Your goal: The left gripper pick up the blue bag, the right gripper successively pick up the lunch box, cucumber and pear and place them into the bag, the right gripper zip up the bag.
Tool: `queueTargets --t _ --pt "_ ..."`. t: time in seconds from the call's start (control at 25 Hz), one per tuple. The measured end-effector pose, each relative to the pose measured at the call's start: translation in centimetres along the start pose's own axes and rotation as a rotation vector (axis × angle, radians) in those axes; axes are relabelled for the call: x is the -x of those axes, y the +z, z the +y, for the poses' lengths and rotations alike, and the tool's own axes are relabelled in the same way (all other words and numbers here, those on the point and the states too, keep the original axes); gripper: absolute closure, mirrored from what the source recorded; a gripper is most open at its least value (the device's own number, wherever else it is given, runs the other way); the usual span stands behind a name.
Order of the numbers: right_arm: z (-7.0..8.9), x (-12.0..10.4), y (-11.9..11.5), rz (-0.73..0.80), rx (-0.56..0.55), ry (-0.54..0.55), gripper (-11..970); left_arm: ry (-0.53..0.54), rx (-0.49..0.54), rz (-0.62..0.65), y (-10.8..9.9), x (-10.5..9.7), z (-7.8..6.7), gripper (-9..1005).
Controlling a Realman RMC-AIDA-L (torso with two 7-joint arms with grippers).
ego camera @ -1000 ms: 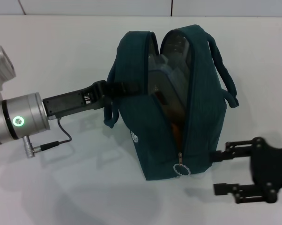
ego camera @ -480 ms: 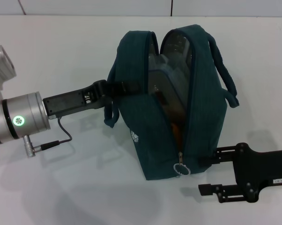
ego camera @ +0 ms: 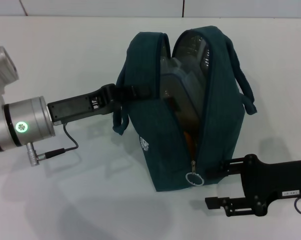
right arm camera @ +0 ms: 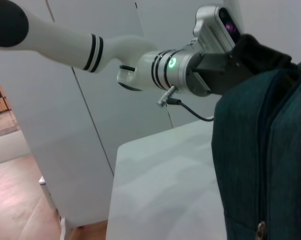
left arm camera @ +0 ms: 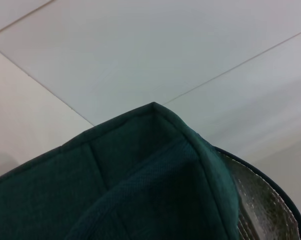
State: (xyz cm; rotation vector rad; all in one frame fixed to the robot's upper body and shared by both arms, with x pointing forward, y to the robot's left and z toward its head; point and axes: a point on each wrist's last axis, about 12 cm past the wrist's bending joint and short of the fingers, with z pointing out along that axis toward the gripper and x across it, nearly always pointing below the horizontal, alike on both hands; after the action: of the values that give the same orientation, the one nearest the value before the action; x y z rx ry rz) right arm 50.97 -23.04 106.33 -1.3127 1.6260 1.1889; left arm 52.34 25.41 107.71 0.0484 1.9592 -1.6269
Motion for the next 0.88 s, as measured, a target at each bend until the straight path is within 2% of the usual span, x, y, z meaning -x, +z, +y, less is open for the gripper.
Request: queueTargets --t 0.64,0.88 --pt "-0.7 0.1 1.5 0.017 -0.036 -0.011 435 0.002 0.000 -0.001 0.1 0.1 0.0 951" --pt "-1.0 0.2 1.5 0.018 -0.054 -0.015 552 0.003 0.000 -0.003 0.1 0.2 0.0 951"
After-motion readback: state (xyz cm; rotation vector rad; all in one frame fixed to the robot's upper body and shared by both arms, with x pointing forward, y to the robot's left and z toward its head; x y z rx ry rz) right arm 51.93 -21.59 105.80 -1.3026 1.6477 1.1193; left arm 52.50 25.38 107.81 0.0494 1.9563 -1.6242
